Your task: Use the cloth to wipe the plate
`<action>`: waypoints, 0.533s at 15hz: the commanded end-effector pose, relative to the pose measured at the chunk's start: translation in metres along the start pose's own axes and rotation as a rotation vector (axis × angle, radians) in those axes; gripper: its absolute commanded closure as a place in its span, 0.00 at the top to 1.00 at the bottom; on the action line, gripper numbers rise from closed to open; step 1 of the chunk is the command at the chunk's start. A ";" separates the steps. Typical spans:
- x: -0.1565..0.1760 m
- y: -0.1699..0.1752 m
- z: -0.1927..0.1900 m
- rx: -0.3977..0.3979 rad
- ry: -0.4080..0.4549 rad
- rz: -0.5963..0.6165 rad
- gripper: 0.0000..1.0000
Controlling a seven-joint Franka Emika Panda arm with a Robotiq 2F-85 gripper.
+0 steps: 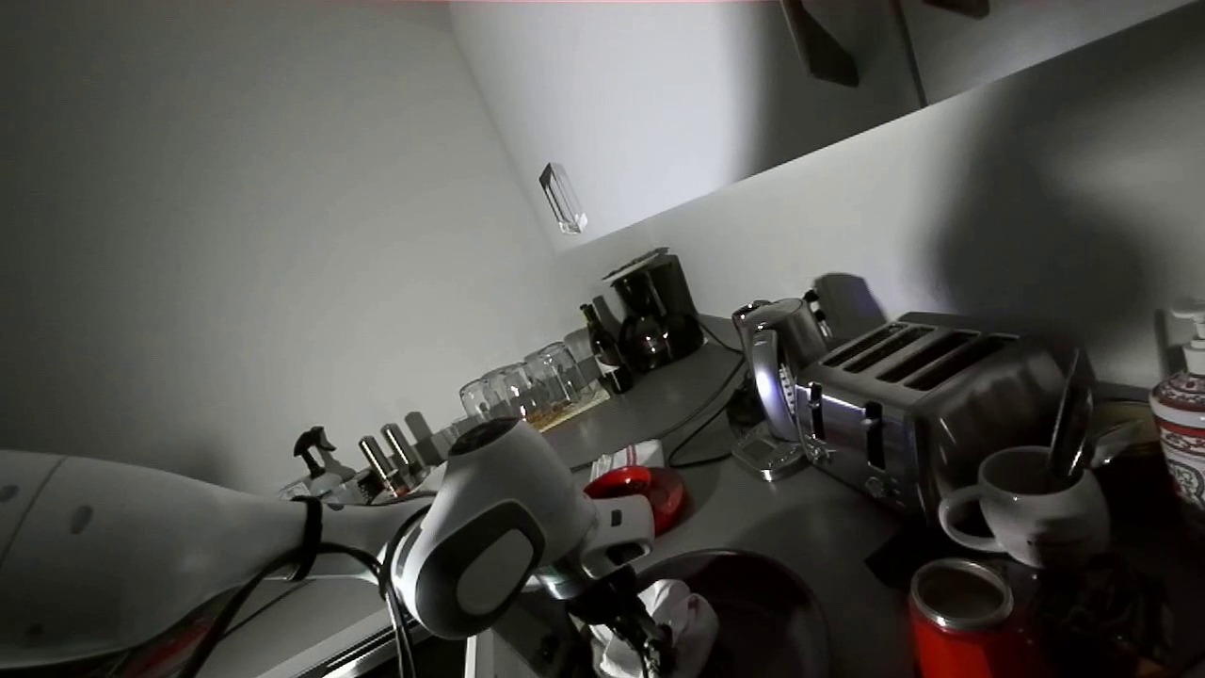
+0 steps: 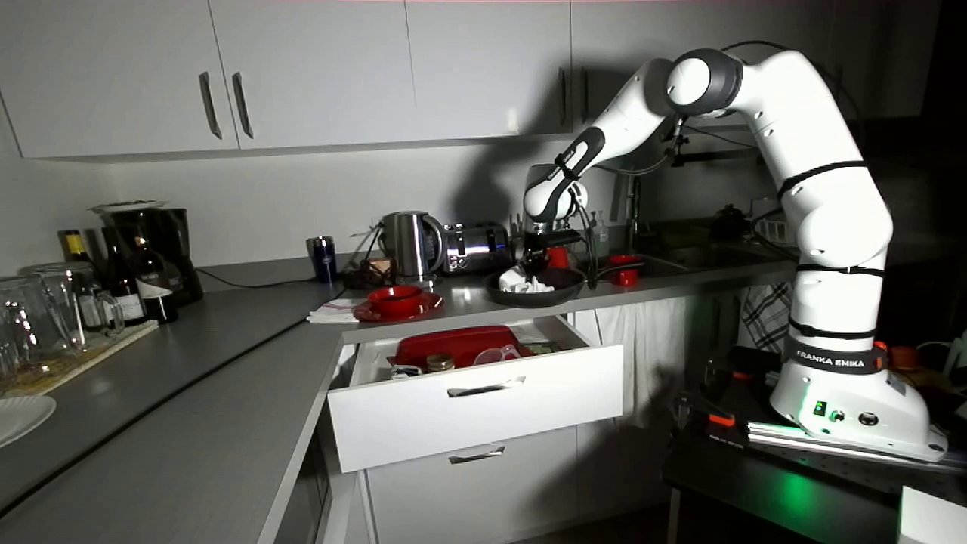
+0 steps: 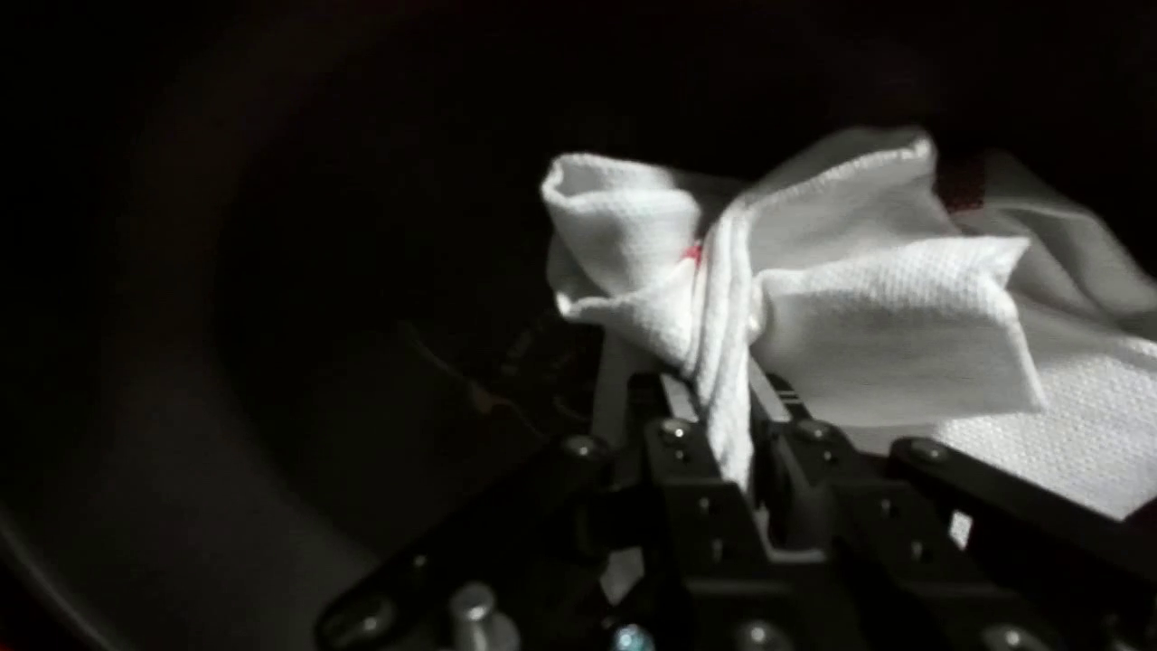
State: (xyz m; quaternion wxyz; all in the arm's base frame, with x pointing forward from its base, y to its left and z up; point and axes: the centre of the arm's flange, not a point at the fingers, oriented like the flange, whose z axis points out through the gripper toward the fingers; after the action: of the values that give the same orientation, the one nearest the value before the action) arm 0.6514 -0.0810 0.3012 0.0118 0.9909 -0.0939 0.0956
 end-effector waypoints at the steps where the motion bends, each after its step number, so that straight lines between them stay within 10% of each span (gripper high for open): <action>1: 0.020 0.056 -0.013 -0.029 0.036 0.073 0.08; 8: 0.036 0.167 -0.032 -0.081 0.083 0.251 0.08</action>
State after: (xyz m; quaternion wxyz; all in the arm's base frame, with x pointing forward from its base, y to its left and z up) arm 0.6381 -0.2382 0.3371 0.0440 0.9683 -0.2084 0.1306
